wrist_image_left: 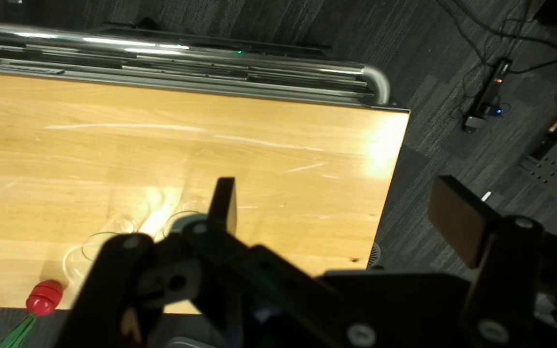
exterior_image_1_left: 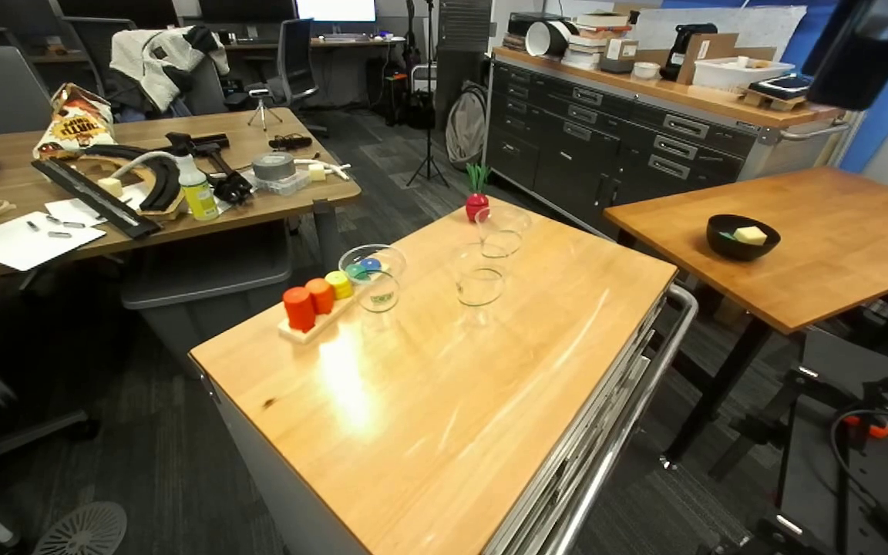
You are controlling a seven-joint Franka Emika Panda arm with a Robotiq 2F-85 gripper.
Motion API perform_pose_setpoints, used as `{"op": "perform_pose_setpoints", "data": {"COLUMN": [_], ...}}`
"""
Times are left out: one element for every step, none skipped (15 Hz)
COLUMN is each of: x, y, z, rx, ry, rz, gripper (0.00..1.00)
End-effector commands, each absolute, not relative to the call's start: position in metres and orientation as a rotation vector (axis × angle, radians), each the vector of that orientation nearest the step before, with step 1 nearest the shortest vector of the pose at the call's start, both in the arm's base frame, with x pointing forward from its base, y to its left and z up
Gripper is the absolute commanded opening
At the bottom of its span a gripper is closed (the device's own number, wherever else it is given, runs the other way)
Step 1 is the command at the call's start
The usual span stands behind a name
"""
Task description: Stack up the cups
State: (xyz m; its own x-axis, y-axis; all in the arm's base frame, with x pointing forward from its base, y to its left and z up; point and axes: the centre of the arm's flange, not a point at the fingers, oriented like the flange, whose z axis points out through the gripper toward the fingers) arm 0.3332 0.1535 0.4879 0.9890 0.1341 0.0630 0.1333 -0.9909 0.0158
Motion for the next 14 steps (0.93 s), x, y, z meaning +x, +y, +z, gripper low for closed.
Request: {"op": "perform_pose_setpoints", "data": {"x": [0.366,0.381,0.395,0.41,0.427,0.446,0.466,0.488,0.505,0.522,0.539,0.556,0.572,0.587], "y": [0.139,0.132,0.124,0.115,0.106,0.096,0.087,0.076,0.069,0.061,0.053,0.046,0.039,0.033], "z": [0.499,0.503,0.506,0.508,0.508,0.505,0.501,0.494,0.484,0.473,0.458,0.444,0.428,0.409], "rx": [3.125,3.132,3.137,3.141,3.149,3.159,3.171,3.179,3.188,3.196,3.194,3.199,3.192,3.188], "ry": [0.151,0.131,0.117,0.096,0.078,0.056,0.035,0.0,-0.022,-0.049,-0.078,-0.105,-0.135,-0.157], "rz": [0.246,0.265,0.289,0.295,0.304,0.286,0.282,0.26,0.228,0.202,0.156,0.137,0.097,0.051], "gripper": [1.0,1.0,1.0,1.0,1.0,1.0,1.0,1.0,1.0,1.0,1.0,1.0,1.0,1.0]}}
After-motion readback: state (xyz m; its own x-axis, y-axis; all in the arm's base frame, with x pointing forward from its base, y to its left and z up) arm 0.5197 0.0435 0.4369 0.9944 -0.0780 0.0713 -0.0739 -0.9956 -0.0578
